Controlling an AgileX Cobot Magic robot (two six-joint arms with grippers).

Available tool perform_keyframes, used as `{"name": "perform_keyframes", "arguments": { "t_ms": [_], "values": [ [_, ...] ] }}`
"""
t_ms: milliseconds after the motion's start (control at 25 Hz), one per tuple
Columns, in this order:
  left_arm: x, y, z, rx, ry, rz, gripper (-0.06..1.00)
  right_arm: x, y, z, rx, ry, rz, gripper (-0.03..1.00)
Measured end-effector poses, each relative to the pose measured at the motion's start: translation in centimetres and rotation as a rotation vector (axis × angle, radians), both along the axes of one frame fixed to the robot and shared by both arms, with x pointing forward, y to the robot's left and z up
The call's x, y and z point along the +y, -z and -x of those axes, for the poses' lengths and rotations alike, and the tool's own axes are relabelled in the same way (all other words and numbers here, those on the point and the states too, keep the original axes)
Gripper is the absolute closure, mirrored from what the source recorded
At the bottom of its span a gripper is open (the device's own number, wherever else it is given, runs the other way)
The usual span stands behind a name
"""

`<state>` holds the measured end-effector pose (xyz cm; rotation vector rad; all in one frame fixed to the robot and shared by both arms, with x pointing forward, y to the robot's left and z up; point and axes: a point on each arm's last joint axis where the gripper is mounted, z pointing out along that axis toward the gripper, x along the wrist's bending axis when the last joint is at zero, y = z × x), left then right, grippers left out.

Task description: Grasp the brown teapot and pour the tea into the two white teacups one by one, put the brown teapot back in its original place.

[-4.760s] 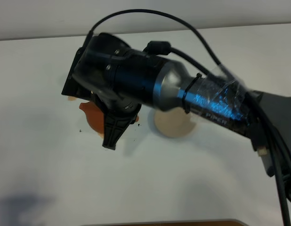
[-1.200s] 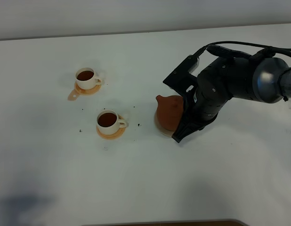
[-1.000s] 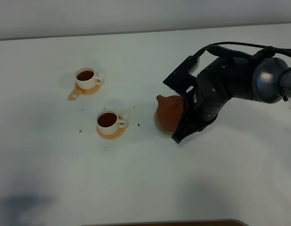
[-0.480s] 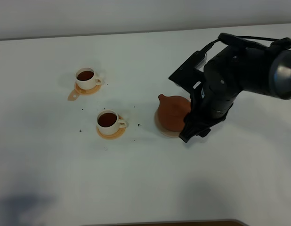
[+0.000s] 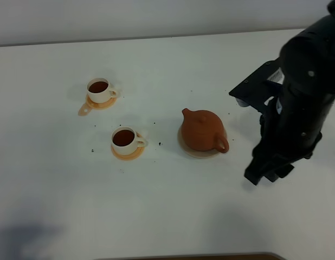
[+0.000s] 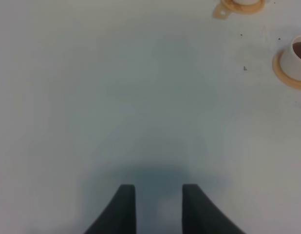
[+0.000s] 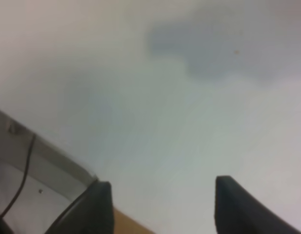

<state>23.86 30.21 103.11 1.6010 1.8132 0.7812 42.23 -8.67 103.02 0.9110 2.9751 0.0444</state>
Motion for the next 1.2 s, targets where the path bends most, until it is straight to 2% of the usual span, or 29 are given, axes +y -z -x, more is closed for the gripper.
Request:
{"name": "perform_keyframes", "arguments": {
  "t_ms": [320,640,840,1200],
  "values": [
    [0.0,0.0,0.0,0.0,0.0,0.0,0.67,-6.9,-0.7,6.2,-0.015,0.006,-0.043,0.53],
    [0.0,0.0,0.0,0.0,0.0,0.0,0.67,-12.1,0.0,10.6,-0.078,0.006,-0.116,0.53],
    [0.0,0.0,0.0,0.0,0.0,0.0,0.67,-13.7,0.4,12.3,-0.096,-0.008,-0.177,0.53],
    [0.0,0.0,0.0,0.0,0.0,0.0,0.67,-14.4,0.2,13.0,-0.182,0.022,-0.299,0.54]
  ]
}}
